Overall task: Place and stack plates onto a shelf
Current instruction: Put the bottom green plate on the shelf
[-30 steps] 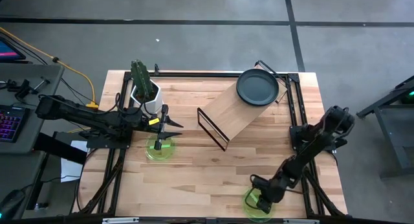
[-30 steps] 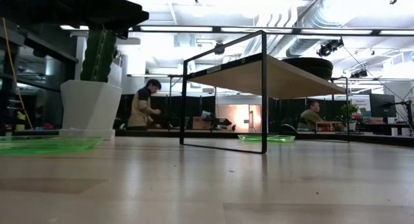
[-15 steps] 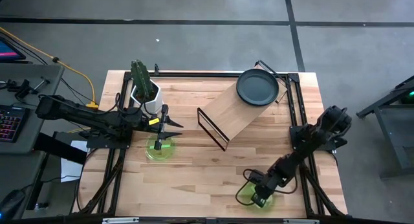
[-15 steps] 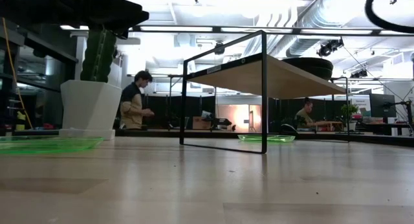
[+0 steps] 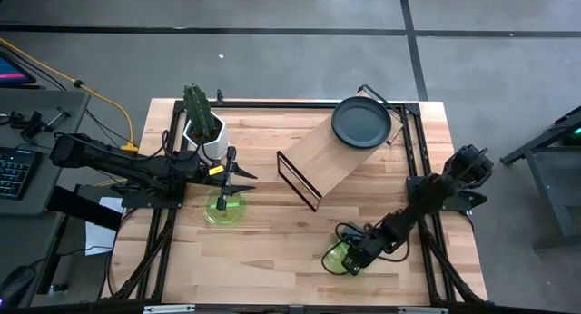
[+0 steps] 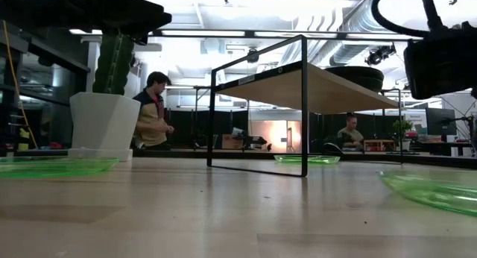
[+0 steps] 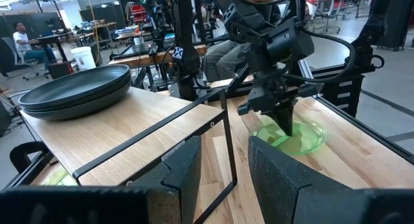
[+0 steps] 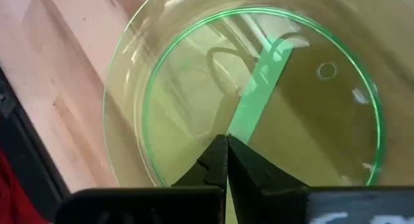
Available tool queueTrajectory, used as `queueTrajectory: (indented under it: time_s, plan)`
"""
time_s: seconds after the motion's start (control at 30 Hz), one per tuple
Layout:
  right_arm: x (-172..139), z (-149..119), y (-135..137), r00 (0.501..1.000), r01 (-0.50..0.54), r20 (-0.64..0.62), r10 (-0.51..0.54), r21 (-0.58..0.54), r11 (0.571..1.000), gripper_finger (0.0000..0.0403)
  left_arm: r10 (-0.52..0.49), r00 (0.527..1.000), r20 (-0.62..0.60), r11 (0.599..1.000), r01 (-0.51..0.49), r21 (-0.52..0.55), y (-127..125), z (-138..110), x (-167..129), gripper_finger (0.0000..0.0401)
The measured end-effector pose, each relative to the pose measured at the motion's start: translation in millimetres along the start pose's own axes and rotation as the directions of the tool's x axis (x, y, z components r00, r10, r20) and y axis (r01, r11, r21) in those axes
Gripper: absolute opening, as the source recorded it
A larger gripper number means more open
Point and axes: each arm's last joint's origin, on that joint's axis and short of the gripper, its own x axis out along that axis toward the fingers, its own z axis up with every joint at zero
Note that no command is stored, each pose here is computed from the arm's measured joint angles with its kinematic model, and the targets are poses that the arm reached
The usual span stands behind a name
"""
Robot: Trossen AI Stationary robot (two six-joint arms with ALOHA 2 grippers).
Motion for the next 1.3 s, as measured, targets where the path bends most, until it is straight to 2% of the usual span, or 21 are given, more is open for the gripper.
queueTrajectory:
  time_s: [0.13, 0.2, 0.3, 0.37, 0.53, 0.63, 0.77, 0.97, 1.1, 1.3]
  plan:
    - [-25, -2, -2, 0.994, 0.016, 0.108, -0.012, -0.04, 0.999, 0.0, 0.0, 1.0, 0.0, 1.0, 0.0, 0.0, 0, 0, 0, 0.0115]
    - [-43, -5, -2, 0.983, 0.036, 0.184, -0.029, -0.033, 0.999, 0.0, 0.0, 1.0, 0.0, 1.0, 0.0, 0.0, 0, 0, 0, 0.0115]
    - [-56, -15, -13, 0.955, 0.132, 0.269, -0.125, -0.008, 0.991, 0.0, 0.0, 1.0, 0.0, 1.0, 0.0, 0.0, 0, 0, 0, 0.0115]
    - [-64, -19, -14, 0.942, 0.12, 0.314, -0.119, 0.016, 0.993, 0.0, 0.0, 1.0, -0.001, 1.0, 0.0, 0.0, 0, 0, 0, 0.0115]
    - [-66, -34, -25, 0.923, 0.142, 0.348, -0.164, 0.088, 0.986, 0.0006, -0.001, 1.0, -0.004, 1.0, 0.001, 0.0, 0, 0, 0, 0.0115]
    - [-64, -44, -37, 0.905, 0.145, 0.379, -0.191, 0.146, 0.979, 0.0033, -0.001, 1.0, -0.006, 1.0, 0.001, 0.0, 0, -1, 0, 0.0115]
    - [-59, -51, -46, 0.88, 0.068, 0.448, -0.157, 0.21, 0.975, 0.0099, -0.001, 1.0, -0.008, 1.0, 0.001, 0.0, 0, -1, 0, 0.0115]
    - [-49, -54, -56, 0.882, 0.015, 0.455, -0.12, 0.228, 0.974, 0.0192, -0.001, 1.0, -0.008, 1.0, 0.001, 0.0, 0, -1, 0, 0.0115]
    - [-41, -54, -65, 0.873, -0.048, 0.482, -0.074, 0.235, 0.971, 0.0212, -0.001, 1.0, -0.008, 1.0, 0.001, -0.001, 0, -1, 0, 0.0115]
    - [-32, -55, -71, 0.877, -0.132, 0.48, 0.012, 0.216, 0.967, 0.0209, -0.001, 1.0, -0.008, 1.0, 0.001, -0.001, 0, -1, 0, 0.0115]
